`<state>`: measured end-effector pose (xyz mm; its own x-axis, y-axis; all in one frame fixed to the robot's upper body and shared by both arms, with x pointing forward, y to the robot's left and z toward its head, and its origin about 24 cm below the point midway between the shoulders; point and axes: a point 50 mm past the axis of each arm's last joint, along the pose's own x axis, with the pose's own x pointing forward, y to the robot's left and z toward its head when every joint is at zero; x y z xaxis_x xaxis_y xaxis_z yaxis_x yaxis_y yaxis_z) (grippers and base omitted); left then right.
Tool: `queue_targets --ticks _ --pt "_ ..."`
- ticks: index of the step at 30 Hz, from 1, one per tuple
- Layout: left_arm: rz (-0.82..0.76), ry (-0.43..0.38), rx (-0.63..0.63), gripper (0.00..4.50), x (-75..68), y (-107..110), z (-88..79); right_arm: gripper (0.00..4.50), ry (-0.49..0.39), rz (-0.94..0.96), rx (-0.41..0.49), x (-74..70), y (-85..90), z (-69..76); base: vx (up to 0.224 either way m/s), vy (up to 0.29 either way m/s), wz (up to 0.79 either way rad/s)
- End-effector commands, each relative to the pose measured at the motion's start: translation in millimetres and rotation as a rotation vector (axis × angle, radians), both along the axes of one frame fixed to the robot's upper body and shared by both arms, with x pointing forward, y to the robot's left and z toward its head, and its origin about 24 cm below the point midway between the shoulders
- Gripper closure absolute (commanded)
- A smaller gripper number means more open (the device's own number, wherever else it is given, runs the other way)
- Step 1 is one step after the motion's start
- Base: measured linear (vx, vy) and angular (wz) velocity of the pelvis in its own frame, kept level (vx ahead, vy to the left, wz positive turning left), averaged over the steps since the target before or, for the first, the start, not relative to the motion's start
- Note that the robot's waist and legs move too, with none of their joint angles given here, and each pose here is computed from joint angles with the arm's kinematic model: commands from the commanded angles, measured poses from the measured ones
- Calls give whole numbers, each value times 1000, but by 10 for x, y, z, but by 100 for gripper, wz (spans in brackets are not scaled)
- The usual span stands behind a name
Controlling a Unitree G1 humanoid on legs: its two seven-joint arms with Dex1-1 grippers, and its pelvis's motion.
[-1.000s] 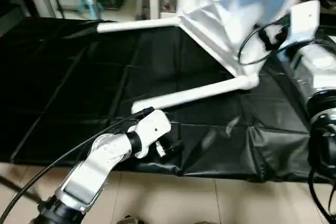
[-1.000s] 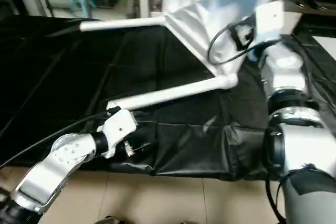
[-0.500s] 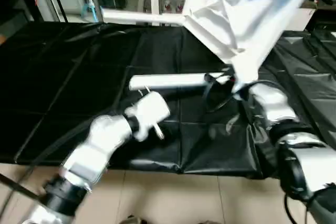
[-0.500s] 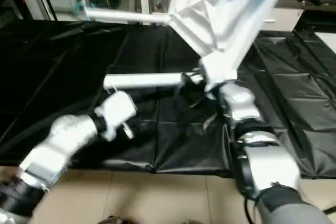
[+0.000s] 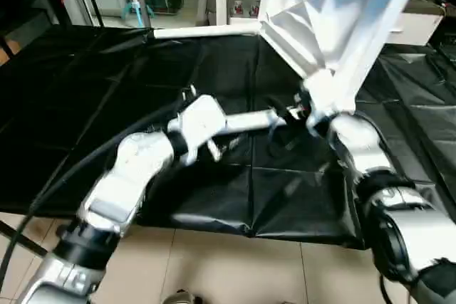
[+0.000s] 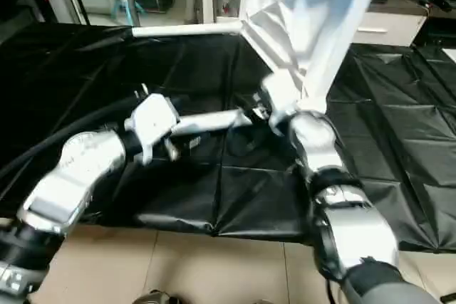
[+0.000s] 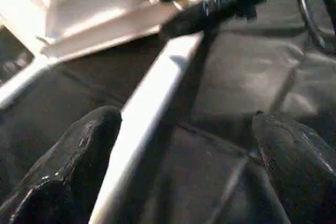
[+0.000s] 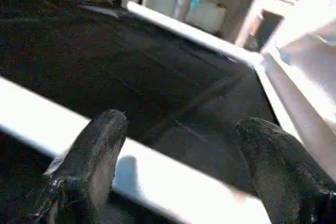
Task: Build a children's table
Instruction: Flip table
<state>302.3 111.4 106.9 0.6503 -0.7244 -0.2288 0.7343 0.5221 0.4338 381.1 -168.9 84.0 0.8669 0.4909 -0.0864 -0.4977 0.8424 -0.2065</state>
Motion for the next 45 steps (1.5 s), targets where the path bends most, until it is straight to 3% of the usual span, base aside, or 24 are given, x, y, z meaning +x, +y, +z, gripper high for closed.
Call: queue_targets --ticks 1,8,18,21,22,24,25,27,29,31,35,37,45 --pt "-7 -13 13 0 -6 -7 13 75 -8 -6 12 -7 -42 11 0 0 0" --pt "23 -20 5 0 13 3 -16 75 3 29 -8 -47 2 -57 0 0 0" --pt "38 6 -49 0 -21 -11 -39 75 -29 28 10 -45 21 -17 0 0 0" --pt "63 15 -105 0 -32 -12 -44 75 -47 28 20 -60 25 -12 0 0 0" --pt "130 31 -223 0 -34 -1 -43 75 -84 17 39 -86 27 7 0 0 0" --pt "237 39 -340 0 -14 51 -47 75 -121 -11 64 -116 19 29 0 0 0" --pt "385 17 -442 0 24 146 -52 75 -150 -43 86 -155 9 53 0 0 0" --pt "492 33 -508 0 42 215 -84 75 -164 -60 108 -190 9 69 0 0 0" --pt "534 55 -513 0 41 242 -122 75 -176 -76 117 -224 6 80 0 0 0" --pt "622 -1 -518 0 -7 318 -155 75 -166 -131 120 -353 -3 66 0 0 0" --pt "640 -3 -549 0 -131 324 -185 75 -214 -127 74 -646 55 60 0 0 0" --pt "660 -11 -564 0 -167 295 -178 75 -201 -157 108 -746 80 58 0 0 0" --pt "654 -54 -546 0 -163 193 -108 75 -178 -273 162 -870 22 145 9 -111 53"
